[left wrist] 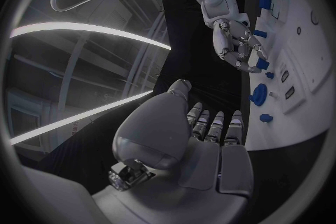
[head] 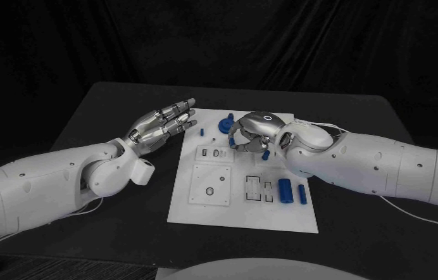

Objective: Assemble the parts on the task board

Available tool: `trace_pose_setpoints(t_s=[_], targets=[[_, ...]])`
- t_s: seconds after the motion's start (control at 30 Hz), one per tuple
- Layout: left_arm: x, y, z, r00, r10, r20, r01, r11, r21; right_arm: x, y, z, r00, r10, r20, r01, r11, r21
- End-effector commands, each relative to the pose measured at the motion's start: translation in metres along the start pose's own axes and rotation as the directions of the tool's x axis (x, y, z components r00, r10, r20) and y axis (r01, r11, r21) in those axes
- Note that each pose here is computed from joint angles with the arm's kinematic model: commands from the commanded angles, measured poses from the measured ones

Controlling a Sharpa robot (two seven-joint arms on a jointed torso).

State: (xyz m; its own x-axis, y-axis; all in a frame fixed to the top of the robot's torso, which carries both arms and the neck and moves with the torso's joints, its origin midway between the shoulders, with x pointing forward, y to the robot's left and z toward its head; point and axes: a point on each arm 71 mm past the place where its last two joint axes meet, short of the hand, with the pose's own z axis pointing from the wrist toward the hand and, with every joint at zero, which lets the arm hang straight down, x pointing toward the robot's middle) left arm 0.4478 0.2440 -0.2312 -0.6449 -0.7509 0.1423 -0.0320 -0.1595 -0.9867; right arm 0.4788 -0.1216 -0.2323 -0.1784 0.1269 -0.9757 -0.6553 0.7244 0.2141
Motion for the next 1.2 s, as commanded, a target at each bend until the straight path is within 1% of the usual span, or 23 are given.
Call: trace_pose_setpoints(t_s=[0.03,0.4,1.2], targets=[[0.0017,-0.0003,0.0009,1.0,-0.009,-0.009,0.009,1.0,0.01,0.005,0.0,0.001,0.999,-0.013,-0.032,0.013,1.0,0.023],[0.0019,-0.0001,0.0015,1.0,-0.01,-0.011,0.01,1.0,0.009,0.015,0.003,0.004,0.998,-0.006,-0.057,0.007,1.0,0.023],[0.0019,0.0004,0.0024,1.0,-0.009,-0.012,0.01,1.0,0.008,0.021,0.006,0.008,0.995,-0.004,-0.103,0.007,1.0,0.025]])
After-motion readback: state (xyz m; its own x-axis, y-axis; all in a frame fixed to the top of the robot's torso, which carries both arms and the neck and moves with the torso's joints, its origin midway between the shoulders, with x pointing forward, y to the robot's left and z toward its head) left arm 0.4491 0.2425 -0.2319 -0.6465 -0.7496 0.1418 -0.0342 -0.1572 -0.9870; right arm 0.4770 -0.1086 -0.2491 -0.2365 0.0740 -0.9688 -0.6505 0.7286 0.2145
